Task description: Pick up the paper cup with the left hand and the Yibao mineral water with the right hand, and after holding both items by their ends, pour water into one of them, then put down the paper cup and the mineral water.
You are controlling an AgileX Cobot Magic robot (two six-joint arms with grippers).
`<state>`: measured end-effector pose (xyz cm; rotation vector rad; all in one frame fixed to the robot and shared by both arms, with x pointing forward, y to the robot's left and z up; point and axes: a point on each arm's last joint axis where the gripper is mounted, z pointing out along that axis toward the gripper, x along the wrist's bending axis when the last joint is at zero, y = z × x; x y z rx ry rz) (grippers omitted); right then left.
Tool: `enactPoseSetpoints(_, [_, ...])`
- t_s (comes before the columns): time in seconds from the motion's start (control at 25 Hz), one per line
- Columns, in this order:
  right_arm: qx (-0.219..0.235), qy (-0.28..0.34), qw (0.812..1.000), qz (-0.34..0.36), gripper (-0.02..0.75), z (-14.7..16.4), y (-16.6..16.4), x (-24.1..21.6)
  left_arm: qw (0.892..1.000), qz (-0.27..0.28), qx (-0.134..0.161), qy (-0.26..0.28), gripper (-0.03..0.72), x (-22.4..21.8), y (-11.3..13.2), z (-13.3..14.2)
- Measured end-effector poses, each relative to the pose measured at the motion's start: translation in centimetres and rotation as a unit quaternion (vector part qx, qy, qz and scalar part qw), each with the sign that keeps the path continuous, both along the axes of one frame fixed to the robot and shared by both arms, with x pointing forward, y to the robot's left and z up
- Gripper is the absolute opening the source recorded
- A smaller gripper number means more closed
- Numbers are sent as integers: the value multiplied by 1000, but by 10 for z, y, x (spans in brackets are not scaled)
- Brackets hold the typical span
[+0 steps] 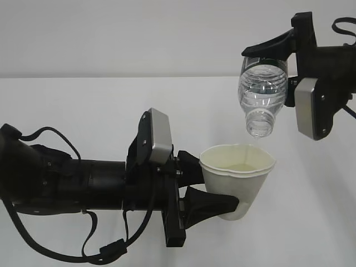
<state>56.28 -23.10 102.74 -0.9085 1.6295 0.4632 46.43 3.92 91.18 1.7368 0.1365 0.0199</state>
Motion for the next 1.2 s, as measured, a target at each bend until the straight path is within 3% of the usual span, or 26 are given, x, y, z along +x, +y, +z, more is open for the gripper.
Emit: enactPoseSetpoints(1.2, [1, -6, 1000, 7, 466, 1, 1, -1, 1000, 1, 3, 0, 374, 0, 0, 0])
